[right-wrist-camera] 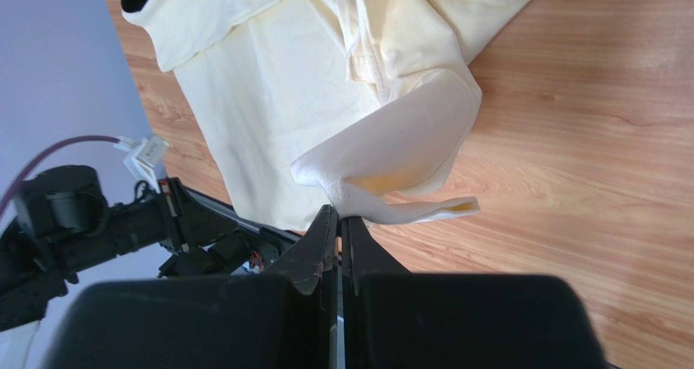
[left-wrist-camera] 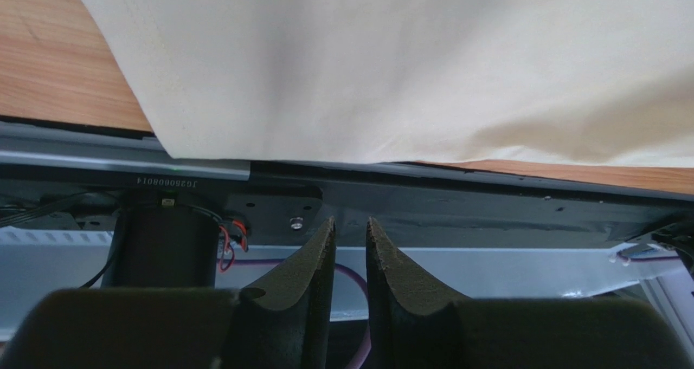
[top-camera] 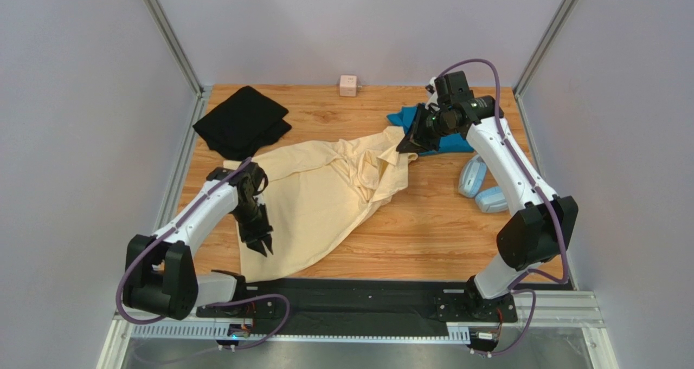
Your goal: Fold and stack the t-shirts
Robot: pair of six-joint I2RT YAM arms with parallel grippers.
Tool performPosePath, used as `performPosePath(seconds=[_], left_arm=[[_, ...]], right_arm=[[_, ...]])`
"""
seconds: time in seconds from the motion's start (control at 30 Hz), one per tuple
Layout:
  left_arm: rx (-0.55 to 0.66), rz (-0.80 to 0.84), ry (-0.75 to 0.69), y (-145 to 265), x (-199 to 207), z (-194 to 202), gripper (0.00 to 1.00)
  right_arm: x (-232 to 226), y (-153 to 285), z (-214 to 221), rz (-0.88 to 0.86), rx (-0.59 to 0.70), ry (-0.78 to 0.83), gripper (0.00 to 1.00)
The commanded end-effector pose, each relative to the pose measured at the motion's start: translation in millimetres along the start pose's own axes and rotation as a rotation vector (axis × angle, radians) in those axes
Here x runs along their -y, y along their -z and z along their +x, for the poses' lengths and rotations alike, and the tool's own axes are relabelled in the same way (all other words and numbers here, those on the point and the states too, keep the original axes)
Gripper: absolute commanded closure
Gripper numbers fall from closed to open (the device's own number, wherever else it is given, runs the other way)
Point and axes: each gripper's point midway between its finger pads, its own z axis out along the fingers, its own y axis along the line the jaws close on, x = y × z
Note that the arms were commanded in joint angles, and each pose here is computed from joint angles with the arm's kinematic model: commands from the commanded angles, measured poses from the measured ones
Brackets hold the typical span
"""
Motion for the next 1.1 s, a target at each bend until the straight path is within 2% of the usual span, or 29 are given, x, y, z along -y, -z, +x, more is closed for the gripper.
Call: performPosePath(seconds=[0.0, 0.3, 0.57, 1.07], left_arm=[[-0.077, -0.042, 0.057, -14.1, -15.4, 24.2, 0.73], [-0.081, -0.023, 0.133, -31.2, -12.9, 26.6, 0.64], [-0.140, -0.006, 0.188, -47.3, -1.7, 21.1, 0.64], [-0.209, -0.136, 0.217, -65.5, -14.2, 19.7, 0.65]], right_arm=[[-25.4, 11.5, -21.1, -0.096, 0.064, 0.025, 1.00], [-25.4, 19.9, -15.9, -0.144, 0.040, 0.016, 1.00], [-28.0, 33.5, -17.6, -0.177, 0.048, 0.013, 1.00], [-35.6, 54.6, -31.0, -0.340, 0.058, -0.075, 1.00]])
